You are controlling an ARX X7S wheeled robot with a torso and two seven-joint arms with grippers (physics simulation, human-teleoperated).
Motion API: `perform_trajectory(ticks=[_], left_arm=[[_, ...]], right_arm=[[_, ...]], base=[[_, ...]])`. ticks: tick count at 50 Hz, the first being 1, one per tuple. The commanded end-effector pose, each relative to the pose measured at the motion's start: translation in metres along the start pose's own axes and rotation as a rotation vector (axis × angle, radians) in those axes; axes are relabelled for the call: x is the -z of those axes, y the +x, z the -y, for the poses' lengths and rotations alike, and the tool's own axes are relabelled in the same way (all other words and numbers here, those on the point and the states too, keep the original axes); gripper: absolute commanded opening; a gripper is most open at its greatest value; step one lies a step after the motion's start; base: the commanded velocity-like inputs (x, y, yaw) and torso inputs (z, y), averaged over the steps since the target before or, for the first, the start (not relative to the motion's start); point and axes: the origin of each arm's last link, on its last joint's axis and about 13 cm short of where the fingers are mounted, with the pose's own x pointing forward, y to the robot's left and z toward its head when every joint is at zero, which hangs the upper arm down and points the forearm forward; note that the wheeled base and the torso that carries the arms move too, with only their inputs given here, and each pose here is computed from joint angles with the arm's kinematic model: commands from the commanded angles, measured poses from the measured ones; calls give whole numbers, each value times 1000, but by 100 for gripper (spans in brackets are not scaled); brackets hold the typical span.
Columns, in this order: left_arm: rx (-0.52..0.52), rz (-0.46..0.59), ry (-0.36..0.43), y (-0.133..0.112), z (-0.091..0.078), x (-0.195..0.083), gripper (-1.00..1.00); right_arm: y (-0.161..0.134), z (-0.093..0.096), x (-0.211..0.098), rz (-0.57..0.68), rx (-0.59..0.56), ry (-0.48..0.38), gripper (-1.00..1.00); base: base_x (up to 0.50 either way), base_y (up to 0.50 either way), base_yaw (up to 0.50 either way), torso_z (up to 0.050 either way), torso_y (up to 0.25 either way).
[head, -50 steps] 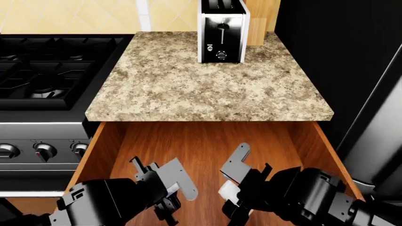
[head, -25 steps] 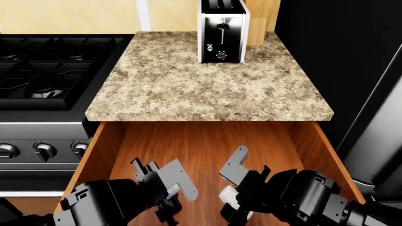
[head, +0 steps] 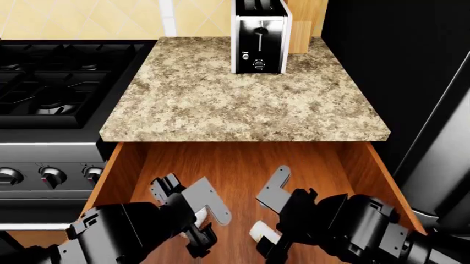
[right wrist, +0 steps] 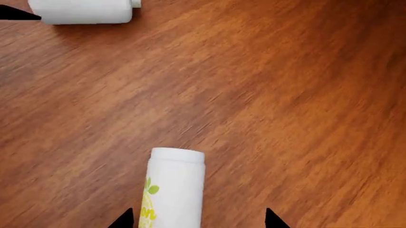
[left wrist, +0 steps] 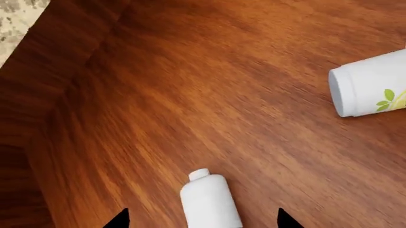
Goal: Pick and place the shaker into the drawer. Then close the cabinet.
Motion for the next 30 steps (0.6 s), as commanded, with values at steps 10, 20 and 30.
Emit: perform_trajectory(ticks=[10,20,30], left_arm=[[-59,60,-25,-13,-14,-16,100],[-63,77,-35,-20,-17,-21,100],[-70,110,-47,-32,-22,-29,100]], right_arm=[[-21,9,-14,46,49,-4,100],[-30,12,-18,69,68,-4,100],[-42,15,-26,105,89,-5,100]], base=[[0,0,0,0,0],[0,0,0,0,0],[0,0,0,0,0]])
